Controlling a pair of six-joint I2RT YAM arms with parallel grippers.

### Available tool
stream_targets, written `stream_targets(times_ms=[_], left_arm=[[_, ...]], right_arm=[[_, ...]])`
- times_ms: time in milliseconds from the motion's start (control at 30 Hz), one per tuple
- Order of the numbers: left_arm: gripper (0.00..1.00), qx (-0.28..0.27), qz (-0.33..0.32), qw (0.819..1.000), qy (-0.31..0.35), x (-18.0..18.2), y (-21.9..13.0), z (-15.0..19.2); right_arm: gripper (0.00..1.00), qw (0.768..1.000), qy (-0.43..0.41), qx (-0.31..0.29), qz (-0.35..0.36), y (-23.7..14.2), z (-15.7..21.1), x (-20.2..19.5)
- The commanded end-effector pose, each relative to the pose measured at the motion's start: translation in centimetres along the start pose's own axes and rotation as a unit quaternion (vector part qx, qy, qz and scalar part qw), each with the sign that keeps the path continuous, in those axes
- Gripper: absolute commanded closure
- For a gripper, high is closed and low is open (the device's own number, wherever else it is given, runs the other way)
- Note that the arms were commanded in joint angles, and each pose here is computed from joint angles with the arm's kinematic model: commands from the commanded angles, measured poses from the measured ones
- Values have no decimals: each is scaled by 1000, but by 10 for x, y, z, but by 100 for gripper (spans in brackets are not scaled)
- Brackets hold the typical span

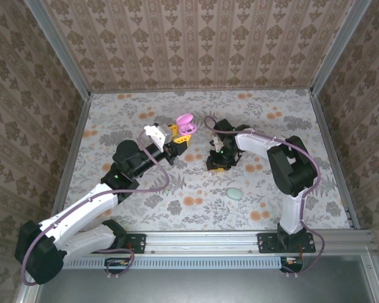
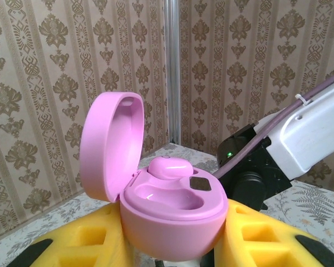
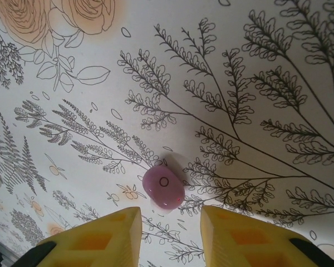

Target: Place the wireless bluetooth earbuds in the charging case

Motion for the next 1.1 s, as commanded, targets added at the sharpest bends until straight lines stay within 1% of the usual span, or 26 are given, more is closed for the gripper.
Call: stream_targets(times_ms=[0, 400, 800, 1067], left_arm=[[66, -25, -4, 1000, 6, 5, 1, -16], [66, -25, -3, 1000, 5, 5, 0, -16], [66, -24, -5, 1000, 3, 5, 0, -17], [66, -21, -4, 1000, 1, 5, 2, -15]], right_arm=[[65, 1000, -4, 8, -16, 3, -3, 2], [65, 999, -6, 17, -32, 11, -7, 5], [65, 999, -8, 25, -34, 17, -12, 6], [65, 999, -14, 30, 21, 27, -9, 2]])
Point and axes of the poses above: each hand's point on the last joint's axis, 136 mm out from that joint toward the fingers, its own y axis out along the fingers, its own x axis along the line the jaws close on, z = x × y, the point moved 8 cm from there along -y, back along the fingers, and after that the axes turned 12 degrees about y, right-handed, at the moved point
